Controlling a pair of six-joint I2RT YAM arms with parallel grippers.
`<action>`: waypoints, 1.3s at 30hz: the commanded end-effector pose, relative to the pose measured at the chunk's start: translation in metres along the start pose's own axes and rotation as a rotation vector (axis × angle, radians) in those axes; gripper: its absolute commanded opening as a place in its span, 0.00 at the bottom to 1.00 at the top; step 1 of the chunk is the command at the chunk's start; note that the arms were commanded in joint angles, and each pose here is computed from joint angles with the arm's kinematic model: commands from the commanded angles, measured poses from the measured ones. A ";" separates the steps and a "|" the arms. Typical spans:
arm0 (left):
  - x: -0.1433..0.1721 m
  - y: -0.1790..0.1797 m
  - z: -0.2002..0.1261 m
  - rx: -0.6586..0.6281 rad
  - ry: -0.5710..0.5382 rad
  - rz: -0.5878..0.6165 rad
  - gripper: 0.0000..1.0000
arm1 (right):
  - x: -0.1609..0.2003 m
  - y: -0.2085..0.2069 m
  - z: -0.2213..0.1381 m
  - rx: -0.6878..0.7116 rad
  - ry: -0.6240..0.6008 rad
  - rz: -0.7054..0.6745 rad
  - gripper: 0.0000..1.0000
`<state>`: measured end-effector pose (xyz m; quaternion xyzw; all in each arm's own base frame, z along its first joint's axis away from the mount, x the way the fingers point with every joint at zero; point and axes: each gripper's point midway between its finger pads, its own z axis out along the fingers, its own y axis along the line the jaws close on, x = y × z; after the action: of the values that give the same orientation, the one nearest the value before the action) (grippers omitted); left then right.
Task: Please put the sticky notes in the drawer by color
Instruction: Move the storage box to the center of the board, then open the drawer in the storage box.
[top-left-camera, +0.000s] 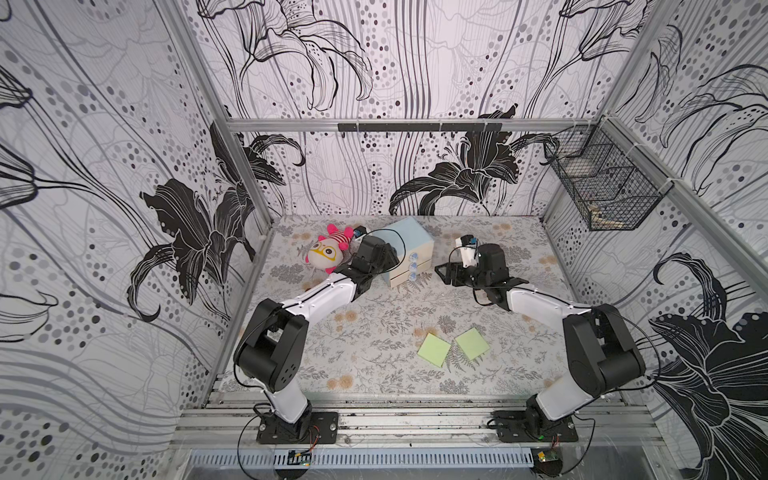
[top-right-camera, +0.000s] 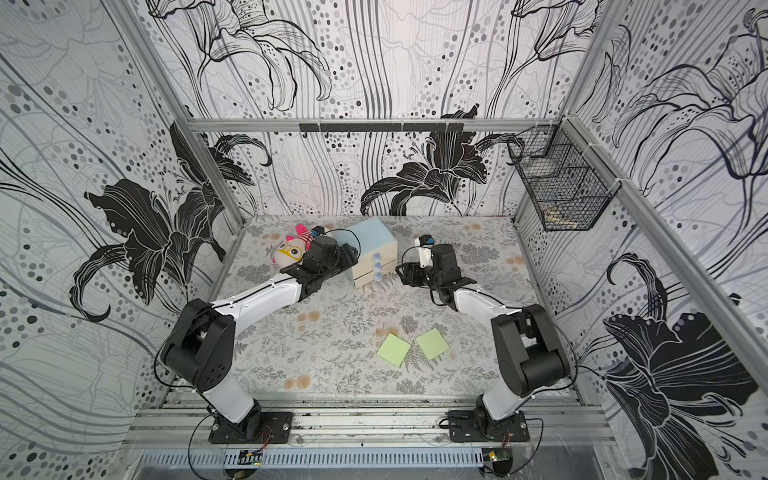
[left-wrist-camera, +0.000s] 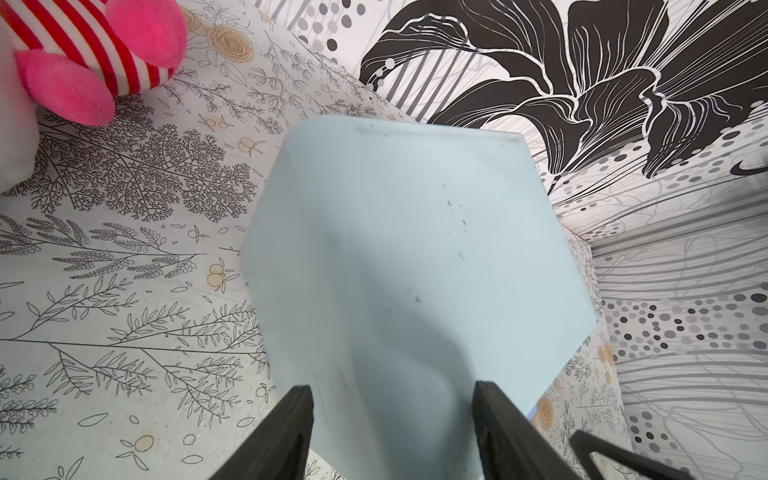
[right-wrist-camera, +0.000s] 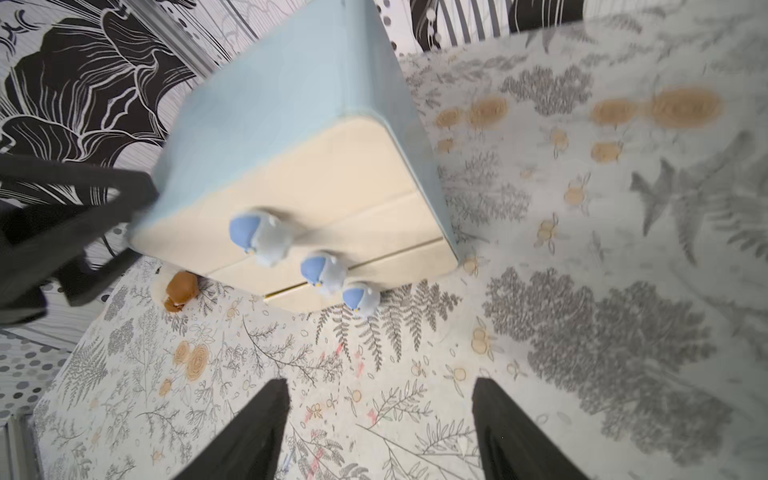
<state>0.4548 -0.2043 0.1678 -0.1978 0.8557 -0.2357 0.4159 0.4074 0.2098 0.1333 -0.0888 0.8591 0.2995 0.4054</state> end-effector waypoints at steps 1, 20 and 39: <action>0.004 0.009 0.004 -0.037 0.018 0.021 0.64 | -0.008 0.022 0.012 -0.082 -0.098 0.033 0.74; 0.009 0.011 0.011 -0.044 0.042 0.042 0.62 | 0.038 0.028 0.095 -0.206 0.006 0.150 0.58; 0.013 0.013 0.013 -0.046 0.055 0.050 0.62 | 0.043 0.016 0.130 -0.187 0.044 0.200 0.50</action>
<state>0.4601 -0.2079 0.1682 -0.1883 0.8572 -0.2355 0.4176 0.4518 0.2990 0.0523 -0.0556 0.8356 0.4165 0.3540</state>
